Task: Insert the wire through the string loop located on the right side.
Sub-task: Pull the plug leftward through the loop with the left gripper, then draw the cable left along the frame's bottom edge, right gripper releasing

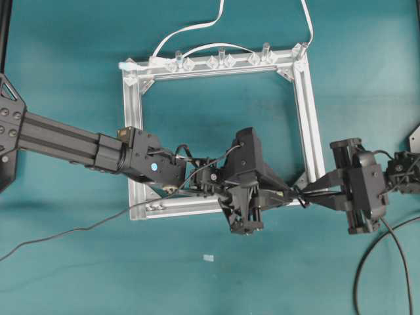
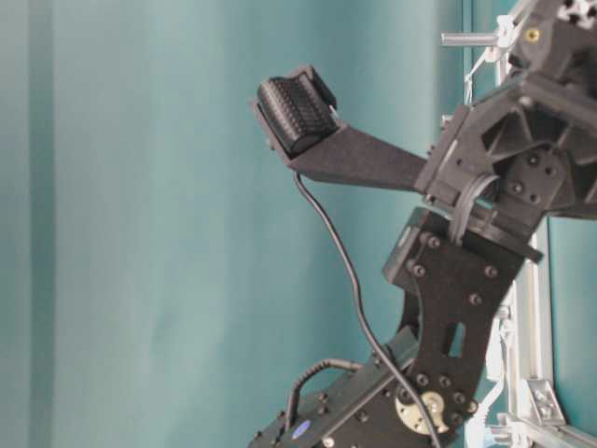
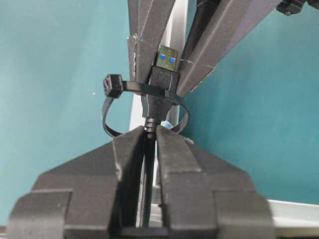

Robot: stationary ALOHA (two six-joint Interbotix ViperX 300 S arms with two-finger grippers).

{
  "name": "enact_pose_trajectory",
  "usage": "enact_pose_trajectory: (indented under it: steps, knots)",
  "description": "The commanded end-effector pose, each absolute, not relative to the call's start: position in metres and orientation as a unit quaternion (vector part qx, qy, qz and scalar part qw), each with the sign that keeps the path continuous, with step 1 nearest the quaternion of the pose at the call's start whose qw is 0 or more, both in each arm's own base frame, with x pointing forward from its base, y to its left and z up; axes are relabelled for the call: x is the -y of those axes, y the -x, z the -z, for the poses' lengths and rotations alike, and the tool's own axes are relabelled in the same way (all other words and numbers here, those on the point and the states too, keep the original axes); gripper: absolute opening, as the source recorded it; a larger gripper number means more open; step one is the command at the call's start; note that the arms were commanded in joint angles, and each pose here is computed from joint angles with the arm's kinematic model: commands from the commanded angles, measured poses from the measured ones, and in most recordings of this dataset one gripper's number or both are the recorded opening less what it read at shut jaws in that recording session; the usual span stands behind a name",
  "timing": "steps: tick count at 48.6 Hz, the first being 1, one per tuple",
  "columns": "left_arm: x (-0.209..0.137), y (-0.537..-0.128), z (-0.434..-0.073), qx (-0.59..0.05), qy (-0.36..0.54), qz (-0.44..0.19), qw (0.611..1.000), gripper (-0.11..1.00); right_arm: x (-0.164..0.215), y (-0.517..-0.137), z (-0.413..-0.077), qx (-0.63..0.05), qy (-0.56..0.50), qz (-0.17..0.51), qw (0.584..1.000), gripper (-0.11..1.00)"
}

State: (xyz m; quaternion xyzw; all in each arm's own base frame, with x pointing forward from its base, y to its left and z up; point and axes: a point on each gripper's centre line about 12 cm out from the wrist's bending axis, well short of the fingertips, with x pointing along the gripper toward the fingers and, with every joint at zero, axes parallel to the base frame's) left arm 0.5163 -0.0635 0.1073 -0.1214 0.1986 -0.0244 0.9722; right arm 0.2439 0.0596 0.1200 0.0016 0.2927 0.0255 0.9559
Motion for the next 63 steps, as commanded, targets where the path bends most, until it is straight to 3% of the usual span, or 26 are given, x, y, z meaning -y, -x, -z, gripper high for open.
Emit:
enact_pose_trajectory:
  steps: [1, 8, 10, 50, 63]
  knots:
    - [0.07, -0.52, -0.128, -0.178, 0.117, 0.035, 0.976, 0.23, -0.059, -0.245, -0.124, -0.284, -0.007, -0.022, 0.959, 0.26]
    - [0.069, -0.519, -0.127, -0.182, 0.117, 0.034, 0.976, 0.23, -0.057, -0.24, -0.123, -0.287, -0.008, -0.021, 0.958, 0.69]
    - [0.069, -0.519, -0.127, -0.183, 0.117, 0.034, 0.976, 0.23, -0.057, -0.238, -0.123, -0.286, -0.008, -0.022, 0.958, 0.72]
    - [0.065, -0.513, -0.136, -0.188, 0.116, 0.031, 0.975, 0.23, -0.051, -0.223, -0.13, -0.27, -0.019, -0.022, 0.963, 0.72]
    - [0.061, -0.473, -0.151, -0.239, 0.113, 0.026, 0.964, 0.23, -0.052, -0.226, -0.133, -0.262, -0.02, -0.021, 0.965, 0.72]
